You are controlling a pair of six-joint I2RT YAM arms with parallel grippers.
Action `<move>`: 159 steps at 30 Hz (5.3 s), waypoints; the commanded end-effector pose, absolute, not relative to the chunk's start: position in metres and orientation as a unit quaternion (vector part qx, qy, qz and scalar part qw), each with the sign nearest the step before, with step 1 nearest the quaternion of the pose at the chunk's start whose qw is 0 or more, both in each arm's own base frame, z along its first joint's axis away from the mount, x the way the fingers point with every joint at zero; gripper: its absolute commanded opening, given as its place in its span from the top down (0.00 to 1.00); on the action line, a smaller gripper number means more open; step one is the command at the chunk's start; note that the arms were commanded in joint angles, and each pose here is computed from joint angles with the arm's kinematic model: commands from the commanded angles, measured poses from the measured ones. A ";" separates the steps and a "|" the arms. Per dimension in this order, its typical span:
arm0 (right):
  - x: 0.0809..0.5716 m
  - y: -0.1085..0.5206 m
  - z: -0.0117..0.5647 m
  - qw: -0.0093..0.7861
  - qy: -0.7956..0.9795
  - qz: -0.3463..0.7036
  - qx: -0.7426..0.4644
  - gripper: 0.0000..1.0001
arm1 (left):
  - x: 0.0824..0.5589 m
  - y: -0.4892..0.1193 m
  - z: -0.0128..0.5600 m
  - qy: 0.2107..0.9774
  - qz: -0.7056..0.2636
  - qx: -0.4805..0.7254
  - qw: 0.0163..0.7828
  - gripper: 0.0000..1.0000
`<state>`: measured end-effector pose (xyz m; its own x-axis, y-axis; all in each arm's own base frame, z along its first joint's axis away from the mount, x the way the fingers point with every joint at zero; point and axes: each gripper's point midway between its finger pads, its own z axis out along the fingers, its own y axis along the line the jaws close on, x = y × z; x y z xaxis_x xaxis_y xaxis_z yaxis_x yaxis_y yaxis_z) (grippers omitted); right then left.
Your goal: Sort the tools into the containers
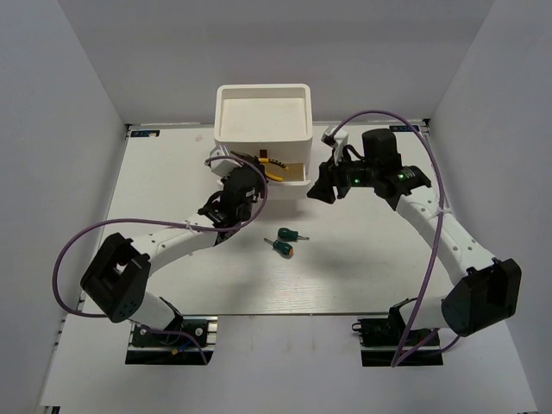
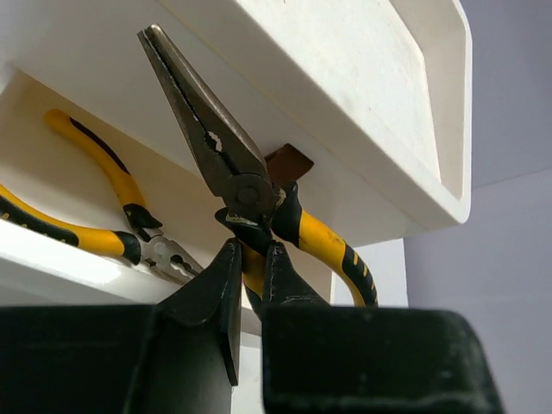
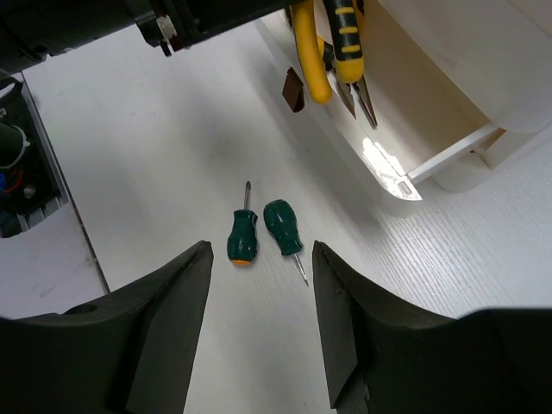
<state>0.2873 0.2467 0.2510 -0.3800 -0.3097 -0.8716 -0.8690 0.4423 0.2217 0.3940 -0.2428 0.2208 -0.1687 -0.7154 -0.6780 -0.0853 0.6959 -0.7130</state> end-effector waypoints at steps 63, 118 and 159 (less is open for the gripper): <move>0.275 0.234 0.147 0.386 0.657 0.276 -0.585 0.88 | 0.293 -0.191 0.226 0.856 -0.137 0.014 0.498 0.21; 0.396 0.382 0.168 0.541 0.646 0.146 -0.518 1.00 | 0.191 -0.146 0.125 0.899 -0.199 -0.100 0.377 0.07; 0.492 0.364 0.171 0.589 0.665 -0.011 -0.460 1.00 | 0.194 -0.152 0.123 0.899 -0.206 -0.107 0.371 0.07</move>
